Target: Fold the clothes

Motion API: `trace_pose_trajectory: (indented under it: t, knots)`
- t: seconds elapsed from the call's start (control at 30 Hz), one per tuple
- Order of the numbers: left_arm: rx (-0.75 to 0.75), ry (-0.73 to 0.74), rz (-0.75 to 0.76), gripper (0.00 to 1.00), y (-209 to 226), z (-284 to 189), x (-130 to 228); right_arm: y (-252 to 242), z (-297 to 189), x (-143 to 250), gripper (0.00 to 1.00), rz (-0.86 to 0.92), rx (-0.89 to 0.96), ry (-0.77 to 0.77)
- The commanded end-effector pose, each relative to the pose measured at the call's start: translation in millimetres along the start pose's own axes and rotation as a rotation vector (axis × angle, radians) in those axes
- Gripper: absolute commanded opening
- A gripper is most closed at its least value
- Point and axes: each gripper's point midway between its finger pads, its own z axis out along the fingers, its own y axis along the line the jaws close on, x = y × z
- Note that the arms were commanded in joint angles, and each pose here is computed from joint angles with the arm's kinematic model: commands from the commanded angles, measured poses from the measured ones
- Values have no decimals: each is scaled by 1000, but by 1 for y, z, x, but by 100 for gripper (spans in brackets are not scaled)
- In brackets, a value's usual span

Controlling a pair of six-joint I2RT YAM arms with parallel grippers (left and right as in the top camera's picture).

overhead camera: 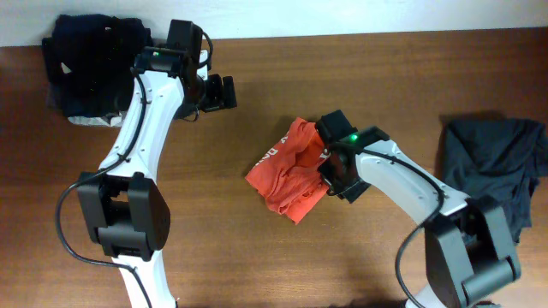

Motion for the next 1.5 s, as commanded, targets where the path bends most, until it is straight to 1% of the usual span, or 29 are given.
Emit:
trace_pose_trajectory:
  t: [0.0,0.07,0.1,0.33,0.43,0.53,0.67,0.7,0.87,1.0,1.23,1.47]
  knots:
    - [21,-46,-4,99,-6,-19,-8,-2,11,6,13,-19,8,54]
    - [21,-46,-4,99,-6,-19,-8,1,12,7,10,-12,-6,71]
    - [21,-46,-4,99,-6,-19,-8,6,11,11,8,-8,-32,105]
    - [21,-46,-4,99,-6,-19,-8,8,11,19,7,18,-44,150]
    - [21,-46,-4,99,-6,-19,-8,2,11,21,4,43,-16,163]
    - [21,-46,-4,99,-6,-19,-8,-10,11,25,4,83,39,172]
    - [21,-46,-4,99,-6,-19,-8,-13,12,19,5,93,48,154]
    - [21,-46,-4,99,-6,-19,-8,-12,13,17,6,96,46,151]
    - [21,-46,-4,99,-6,-19,-8,-13,26,14,8,117,60,185]
    - [21,-46,-4,99,-6,-19,-8,-10,34,13,7,134,53,216]
    - [21,-46,-4,99,-6,-19,-8,-3,37,4,9,142,18,197]
    - [21,-46,-4,99,-6,-19,-8,-3,48,12,11,143,35,248]
